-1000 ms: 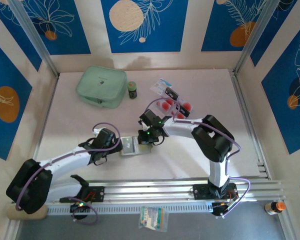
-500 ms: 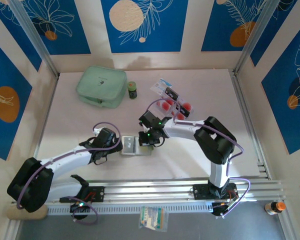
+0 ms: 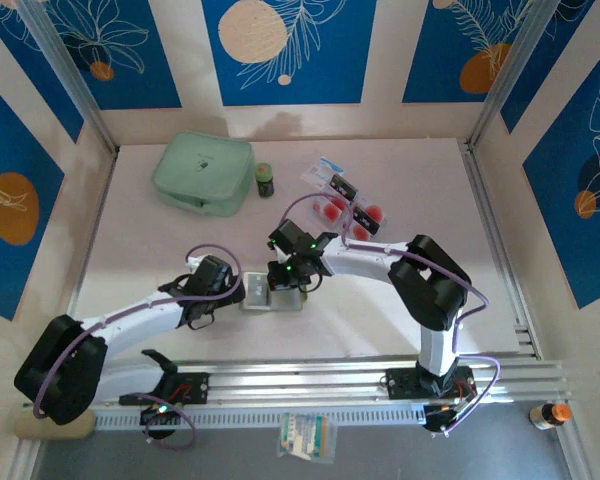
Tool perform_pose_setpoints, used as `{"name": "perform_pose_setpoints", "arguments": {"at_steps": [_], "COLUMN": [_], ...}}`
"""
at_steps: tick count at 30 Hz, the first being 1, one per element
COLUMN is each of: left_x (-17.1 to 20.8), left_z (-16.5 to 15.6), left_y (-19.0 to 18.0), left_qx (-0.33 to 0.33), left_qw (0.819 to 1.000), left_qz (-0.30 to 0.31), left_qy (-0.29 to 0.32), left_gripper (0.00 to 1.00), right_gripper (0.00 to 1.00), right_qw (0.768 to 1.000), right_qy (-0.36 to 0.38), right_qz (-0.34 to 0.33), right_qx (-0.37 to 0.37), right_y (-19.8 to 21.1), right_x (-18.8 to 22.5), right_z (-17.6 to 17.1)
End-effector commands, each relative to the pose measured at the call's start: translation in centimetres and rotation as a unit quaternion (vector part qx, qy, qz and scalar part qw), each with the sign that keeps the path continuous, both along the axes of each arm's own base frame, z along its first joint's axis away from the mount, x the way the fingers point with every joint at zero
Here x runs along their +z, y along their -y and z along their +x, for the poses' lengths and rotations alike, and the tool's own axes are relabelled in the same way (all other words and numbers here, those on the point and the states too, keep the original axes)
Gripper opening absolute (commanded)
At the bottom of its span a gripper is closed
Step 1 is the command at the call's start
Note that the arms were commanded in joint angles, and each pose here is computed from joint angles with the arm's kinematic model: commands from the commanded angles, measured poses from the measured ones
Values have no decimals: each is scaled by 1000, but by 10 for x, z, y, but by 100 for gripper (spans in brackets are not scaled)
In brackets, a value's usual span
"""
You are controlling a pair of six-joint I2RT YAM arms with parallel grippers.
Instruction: Put the credit cards into the card holder
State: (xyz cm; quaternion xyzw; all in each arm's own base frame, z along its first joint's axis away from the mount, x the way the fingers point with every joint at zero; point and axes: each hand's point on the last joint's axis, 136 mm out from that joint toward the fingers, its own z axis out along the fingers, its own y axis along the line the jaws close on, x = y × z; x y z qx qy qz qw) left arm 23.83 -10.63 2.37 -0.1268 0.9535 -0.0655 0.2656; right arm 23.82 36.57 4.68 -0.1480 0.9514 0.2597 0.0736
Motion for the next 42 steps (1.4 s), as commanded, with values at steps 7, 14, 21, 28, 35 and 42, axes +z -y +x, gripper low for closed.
{"name": "perform_pose_setpoints", "arguments": {"at_steps": [7, 14, 21, 28, 35, 42], "left_x": [-7, -8, -9, -8, -8, -3], "left_z": [-1, -1, -2, -1, -1, 2], "left_y": [2, 2, 2, 3, 3, 6], "left_qx": [-7, -7, -8, -8, -8, -11], "left_qw": [1000, 1000, 1000, 1000, 1000, 1000], "left_qz": [-7, -7, -7, -10, -10, -16], "left_qy": [-6, -7, -8, -7, -6, -1], "left_gripper": [100, 100, 100, 100, 100, 100], "right_gripper": [1, 1, 0, 0, 0, 0], "right_qw": [1000, 999, 999, 999, 999, 999], "right_qy": [-22, -36, -37, -43, -47, -47], "right_qz": [11, 14, 14, 12, 9, 13], "right_qx": [8, 11, 16, 16, 13, 14], "right_y": [-15, -24, -27, -29, -28, -30], "right_x": [-9, -17, -17, -22, -25, -21], "right_z": [-4, -7, -10, -10, -11, -10]}}
